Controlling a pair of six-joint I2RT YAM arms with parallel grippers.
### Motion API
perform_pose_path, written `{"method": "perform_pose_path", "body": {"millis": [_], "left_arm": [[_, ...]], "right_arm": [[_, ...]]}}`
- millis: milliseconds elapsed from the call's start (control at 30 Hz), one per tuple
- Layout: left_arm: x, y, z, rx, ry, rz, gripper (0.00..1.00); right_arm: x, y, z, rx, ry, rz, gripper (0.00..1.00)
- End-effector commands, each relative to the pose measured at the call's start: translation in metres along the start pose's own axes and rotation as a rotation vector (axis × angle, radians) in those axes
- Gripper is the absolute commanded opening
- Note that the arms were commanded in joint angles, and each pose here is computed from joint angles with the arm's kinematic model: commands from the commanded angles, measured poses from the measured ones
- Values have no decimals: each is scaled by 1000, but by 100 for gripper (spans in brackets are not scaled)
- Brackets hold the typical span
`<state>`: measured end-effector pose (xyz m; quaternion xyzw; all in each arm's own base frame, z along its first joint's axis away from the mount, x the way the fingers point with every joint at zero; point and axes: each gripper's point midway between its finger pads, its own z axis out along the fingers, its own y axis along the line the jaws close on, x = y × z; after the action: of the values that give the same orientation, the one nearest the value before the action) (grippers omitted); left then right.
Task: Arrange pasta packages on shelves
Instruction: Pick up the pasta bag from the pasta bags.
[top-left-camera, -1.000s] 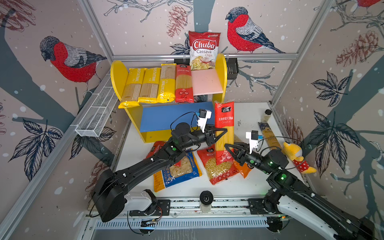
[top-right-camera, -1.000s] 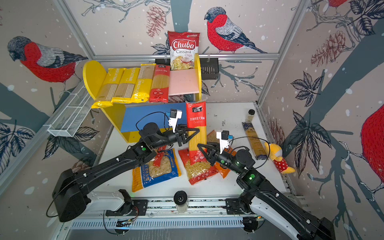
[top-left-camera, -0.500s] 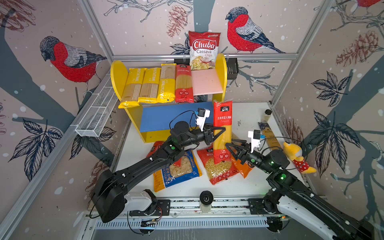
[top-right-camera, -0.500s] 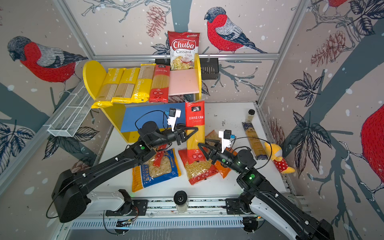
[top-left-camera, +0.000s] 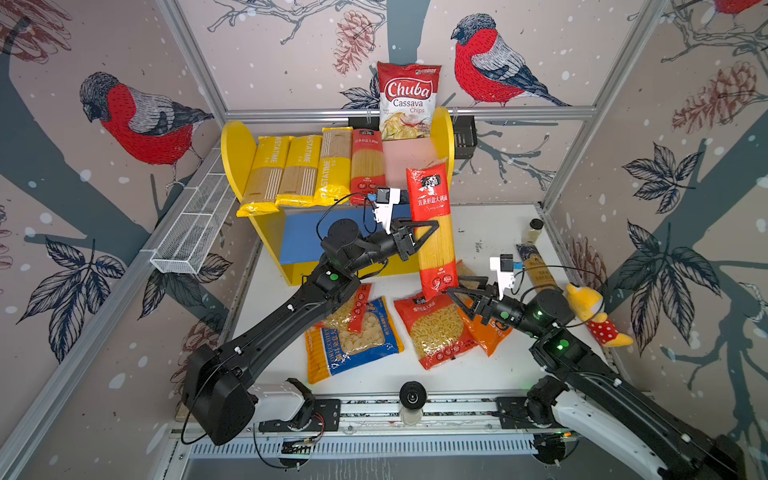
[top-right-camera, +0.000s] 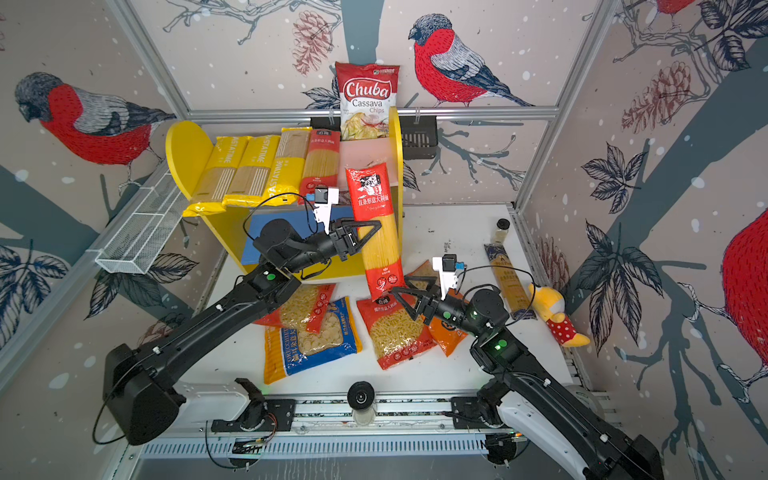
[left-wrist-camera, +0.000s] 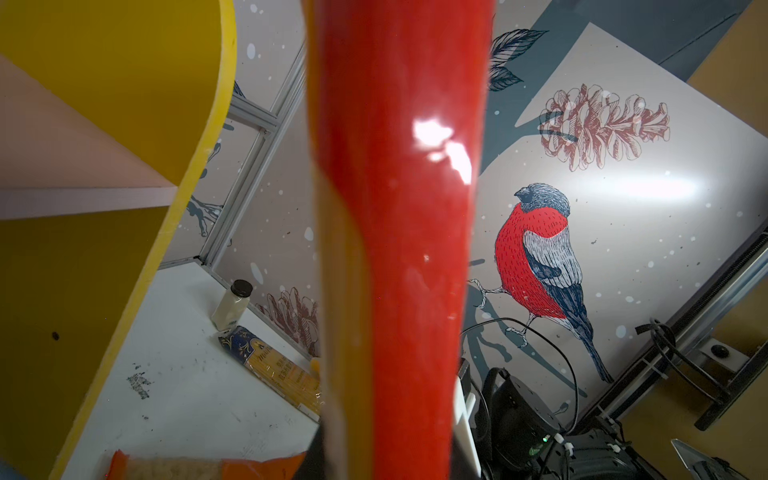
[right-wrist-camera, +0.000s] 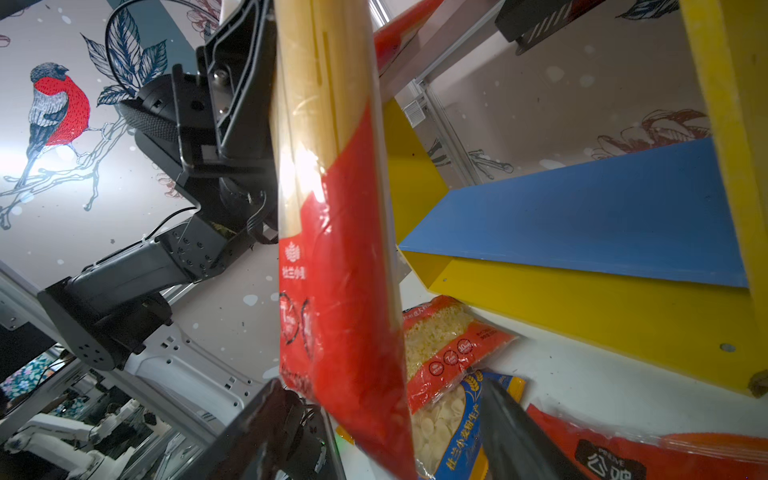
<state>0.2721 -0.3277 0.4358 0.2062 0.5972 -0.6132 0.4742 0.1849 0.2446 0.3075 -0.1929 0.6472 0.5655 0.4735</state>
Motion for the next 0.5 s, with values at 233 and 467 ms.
{"method": "perform_pose_path", "body": {"millis": [233,467], "left_arm": [[-25,-34,-4,129,-79,57,7],[-29,-35,-4,126,-86,72,8]], "right_arm": [[-23,35,6,-189,-75,37,62],[-23,41,7,-225,-76,54,40]]}}
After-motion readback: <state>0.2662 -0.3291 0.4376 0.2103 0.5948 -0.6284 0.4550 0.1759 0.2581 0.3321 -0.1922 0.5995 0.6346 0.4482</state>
